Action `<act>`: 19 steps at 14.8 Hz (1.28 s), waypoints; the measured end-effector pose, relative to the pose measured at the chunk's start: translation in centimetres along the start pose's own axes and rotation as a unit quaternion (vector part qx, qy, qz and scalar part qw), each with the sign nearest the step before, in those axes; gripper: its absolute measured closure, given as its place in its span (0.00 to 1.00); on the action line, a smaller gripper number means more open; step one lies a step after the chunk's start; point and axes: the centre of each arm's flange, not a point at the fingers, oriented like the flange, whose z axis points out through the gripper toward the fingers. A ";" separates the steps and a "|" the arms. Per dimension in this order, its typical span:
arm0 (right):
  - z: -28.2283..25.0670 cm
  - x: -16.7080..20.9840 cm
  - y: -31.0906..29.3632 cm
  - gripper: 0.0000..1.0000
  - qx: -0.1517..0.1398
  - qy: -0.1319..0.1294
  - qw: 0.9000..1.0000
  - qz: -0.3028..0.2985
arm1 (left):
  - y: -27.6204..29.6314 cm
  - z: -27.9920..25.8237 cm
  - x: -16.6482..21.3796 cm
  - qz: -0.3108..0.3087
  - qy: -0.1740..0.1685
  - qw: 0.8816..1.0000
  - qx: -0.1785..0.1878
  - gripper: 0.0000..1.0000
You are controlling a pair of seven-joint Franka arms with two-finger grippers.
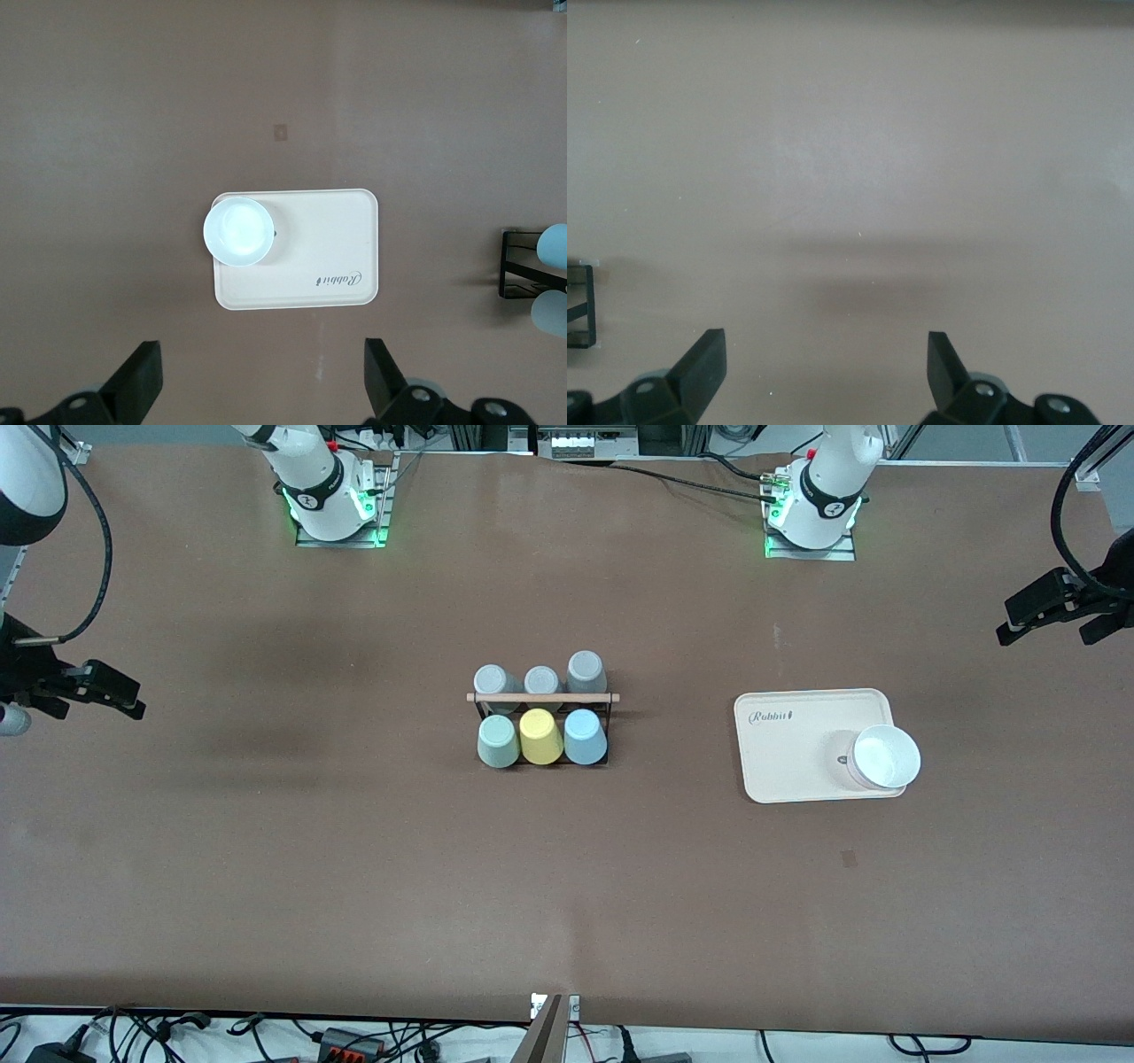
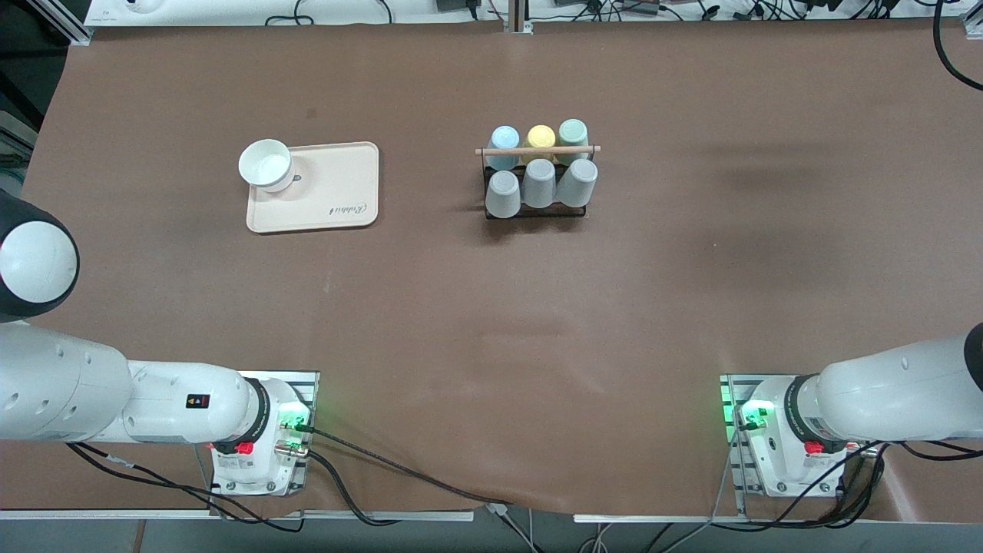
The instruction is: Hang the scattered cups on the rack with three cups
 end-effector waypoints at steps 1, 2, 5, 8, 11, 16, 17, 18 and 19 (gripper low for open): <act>0.1 -0.6 0.0 0.00 0.001 0.000 1.000 0.000 | 0.0 0.0 -0.1 0.000 0.000 1.000 0.000 0.00; 0.2 -1.2 0.0 0.00 0.001 0.000 1.000 0.000 | 0.0 0.0 -0.2 0.000 -0.001 1.000 0.000 0.00; 0.1 -2.0 -0.1 0.00 0.002 -0.004 1.000 0.000 | 0.0 0.2 -0.3 0.000 -0.003 1.000 0.000 0.00; -0.6 -2.3 -0.3 0.00 0.003 -0.007 1.000 -0.002 | 0.0 0.3 -0.3 0.000 -0.003 1.000 0.000 0.00; -1.8 -2.8 -0.3 0.00 0.003 -0.011 1.000 -0.002 | 0.0 0.3 -0.2 0.000 -0.003 1.000 0.000 0.00; -2.7 -3.4 -0.7 0.00 0.004 -0.014 1.000 -0.006 | -0.1 0.3 -0.2 0.000 -0.003 1.000 0.000 0.00; -2.6 -3.5 -0.9 0.00 0.005 -0.020 1.000 -0.007 | -0.1 0.3 -0.2 0.000 -0.003 1.000 0.000 0.00; -2.6 -3.6 -1.0 0.00 0.005 -0.022 1.000 -0.008 | -0.1 0.3 -0.2 0.000 -0.003 1.000 0.000 0.00; -2.6 -3.6 -1.0 0.00 0.005 -0.023 1.000 -0.008 | -0.1 0.3 -0.2 0.000 -0.003 1.000 0.000 0.00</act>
